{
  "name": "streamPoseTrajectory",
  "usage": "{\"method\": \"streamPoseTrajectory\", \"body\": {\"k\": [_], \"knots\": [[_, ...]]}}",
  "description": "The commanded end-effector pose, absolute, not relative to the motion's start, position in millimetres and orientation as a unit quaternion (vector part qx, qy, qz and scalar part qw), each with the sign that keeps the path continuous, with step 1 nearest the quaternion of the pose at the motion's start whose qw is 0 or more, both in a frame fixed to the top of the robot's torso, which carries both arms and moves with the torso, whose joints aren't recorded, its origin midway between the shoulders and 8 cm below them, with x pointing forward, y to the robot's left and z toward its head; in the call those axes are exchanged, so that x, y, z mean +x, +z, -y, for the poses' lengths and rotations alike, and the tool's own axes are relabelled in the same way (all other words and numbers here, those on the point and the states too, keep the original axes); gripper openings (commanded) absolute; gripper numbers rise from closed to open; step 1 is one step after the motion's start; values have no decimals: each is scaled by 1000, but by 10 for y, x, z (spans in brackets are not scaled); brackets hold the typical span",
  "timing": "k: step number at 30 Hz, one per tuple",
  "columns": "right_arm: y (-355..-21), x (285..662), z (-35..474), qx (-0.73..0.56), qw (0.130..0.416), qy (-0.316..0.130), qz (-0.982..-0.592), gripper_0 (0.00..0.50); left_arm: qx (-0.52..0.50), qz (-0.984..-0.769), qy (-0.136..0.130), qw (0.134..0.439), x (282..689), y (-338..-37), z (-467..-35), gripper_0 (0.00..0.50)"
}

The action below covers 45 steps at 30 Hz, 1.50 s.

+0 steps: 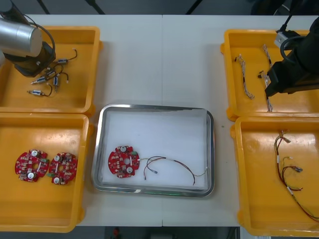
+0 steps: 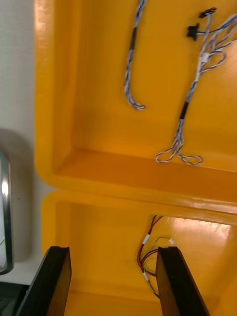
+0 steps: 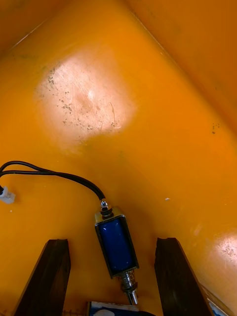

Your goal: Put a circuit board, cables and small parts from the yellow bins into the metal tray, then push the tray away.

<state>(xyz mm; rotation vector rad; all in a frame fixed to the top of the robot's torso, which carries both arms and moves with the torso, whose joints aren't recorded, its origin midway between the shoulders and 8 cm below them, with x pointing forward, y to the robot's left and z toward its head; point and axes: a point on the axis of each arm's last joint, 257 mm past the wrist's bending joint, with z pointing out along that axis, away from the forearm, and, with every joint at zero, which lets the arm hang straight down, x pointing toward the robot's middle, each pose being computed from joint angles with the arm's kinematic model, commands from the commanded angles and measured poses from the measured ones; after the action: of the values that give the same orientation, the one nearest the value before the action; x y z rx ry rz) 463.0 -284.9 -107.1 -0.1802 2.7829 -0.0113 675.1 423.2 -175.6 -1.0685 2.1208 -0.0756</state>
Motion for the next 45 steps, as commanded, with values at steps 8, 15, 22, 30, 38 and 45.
{"method": "streamPoseTrajectory", "body": {"k": [8, 15, 22, 30, 38, 45], "knots": [[-882, 5205, 3381, 35, 245, -8, -969, 500, -361, -845, -14, 395, 6894, -1471, -4114, 0], [-906, 5453, 3516, 84, 251, -7, -964, 500, -350, -850, -9, 393, 6888, -1496, -4104, 0], [-996, 5694, 3579, 127, 255, 5, -958, 500, -343, -855, -5, 388, 6863, -1415, -4133, 0], [-1248, 5920, 3583, 166, 254, 15, -953, 500, -310, -883, 26, 350, 6618, -986, -4309, 0], [-1532, 6025, 3543, 179, 249, 25, -951, 500, -280, -902, 15, 328, 6396, -552, -4389, 0], [-1782, 5940, 3543, 160, 225, -1, -961, 500, -282, -915, -11, 289, 6130, -362, -4107, 0]]}}
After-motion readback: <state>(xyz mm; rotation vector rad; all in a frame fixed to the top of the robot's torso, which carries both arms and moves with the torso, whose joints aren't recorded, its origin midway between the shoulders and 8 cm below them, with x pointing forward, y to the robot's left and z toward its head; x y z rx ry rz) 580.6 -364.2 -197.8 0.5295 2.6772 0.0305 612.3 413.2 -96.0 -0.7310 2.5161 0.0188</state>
